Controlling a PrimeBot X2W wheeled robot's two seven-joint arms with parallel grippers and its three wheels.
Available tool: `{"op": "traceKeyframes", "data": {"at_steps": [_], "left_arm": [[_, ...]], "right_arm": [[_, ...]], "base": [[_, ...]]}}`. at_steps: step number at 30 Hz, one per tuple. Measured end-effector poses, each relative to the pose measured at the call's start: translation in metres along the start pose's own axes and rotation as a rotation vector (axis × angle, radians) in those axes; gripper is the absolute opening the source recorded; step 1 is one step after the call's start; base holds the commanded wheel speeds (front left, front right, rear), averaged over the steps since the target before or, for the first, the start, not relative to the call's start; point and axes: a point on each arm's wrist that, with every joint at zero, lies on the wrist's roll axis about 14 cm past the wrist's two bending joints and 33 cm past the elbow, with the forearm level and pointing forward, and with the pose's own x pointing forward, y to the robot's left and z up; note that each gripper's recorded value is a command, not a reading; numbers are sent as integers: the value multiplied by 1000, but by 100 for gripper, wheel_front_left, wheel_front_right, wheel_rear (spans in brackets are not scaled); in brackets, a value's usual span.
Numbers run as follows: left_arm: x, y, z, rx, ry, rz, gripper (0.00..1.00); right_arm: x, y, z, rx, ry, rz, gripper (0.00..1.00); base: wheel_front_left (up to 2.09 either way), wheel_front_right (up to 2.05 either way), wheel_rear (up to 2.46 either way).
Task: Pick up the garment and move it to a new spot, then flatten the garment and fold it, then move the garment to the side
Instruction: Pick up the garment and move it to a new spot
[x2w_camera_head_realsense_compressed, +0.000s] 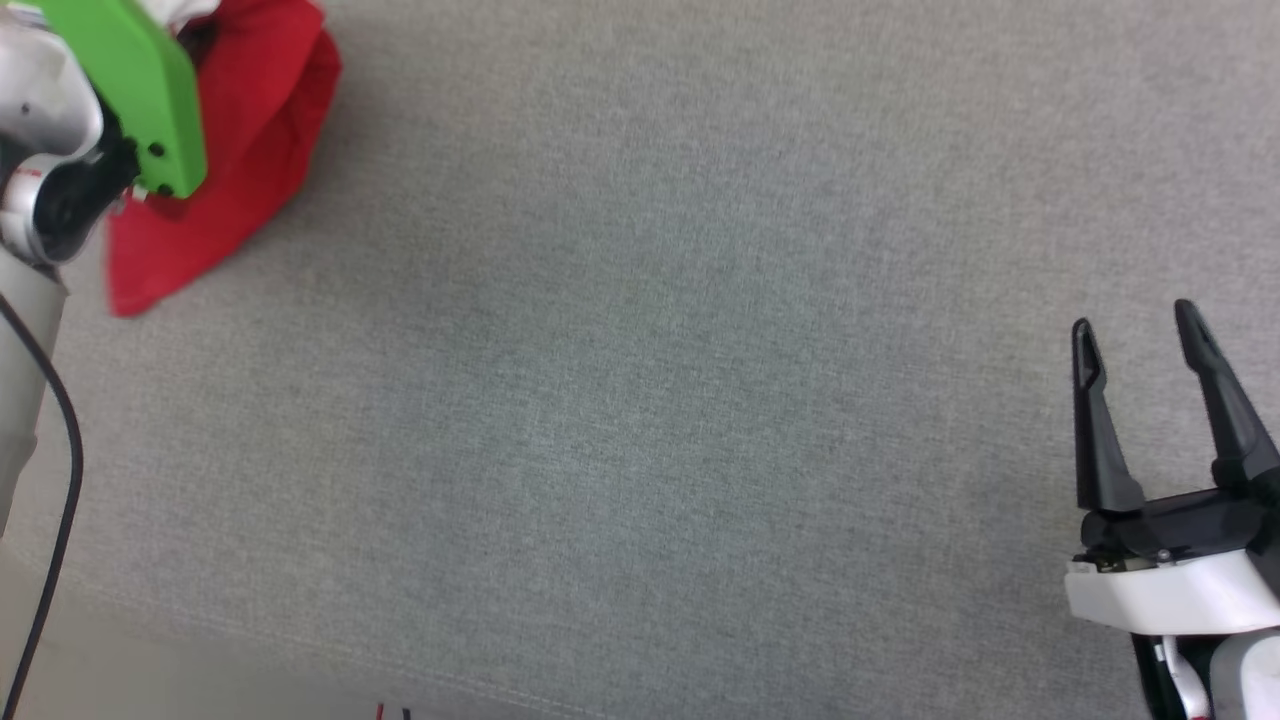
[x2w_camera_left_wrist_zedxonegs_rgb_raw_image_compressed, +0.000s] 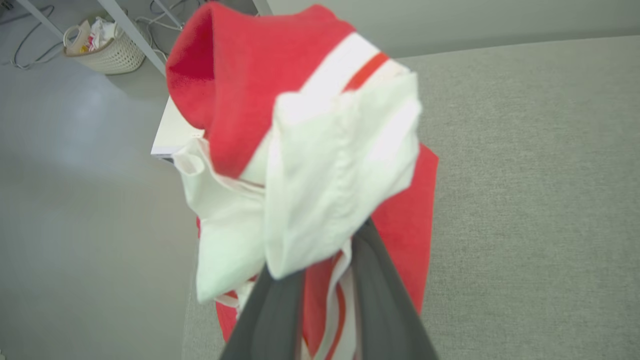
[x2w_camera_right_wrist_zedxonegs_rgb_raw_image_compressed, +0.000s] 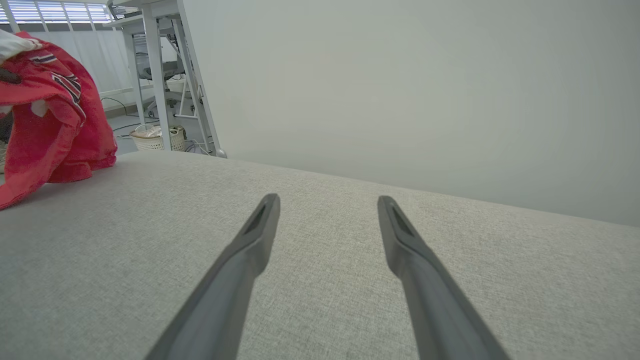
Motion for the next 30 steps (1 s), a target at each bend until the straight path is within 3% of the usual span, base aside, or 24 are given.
{"op": "traceKeyframes", "data": {"at_steps": [7, 11, 24, 30], "left_arm": [[-35, -54, 64, 167, -164, -128, 0], [-40, -108, 79, 263, -209, -242, 0], [-62, -336, 93, 520, -341, -737, 0], [-82, -422, 61, 641, -339, -949, 0]], "right_arm": [[-8, 7, 34, 0, -67, -27, 100], [-17, 2, 46, -3, -86, -63, 100], [-59, -40, 65, -39, -98, -243, 100], [-80, -63, 70, -64, -91, -334, 100]], "base": [[0, 0, 0], [0, 0, 0], [0, 0, 0], [0, 0, 0]]}}
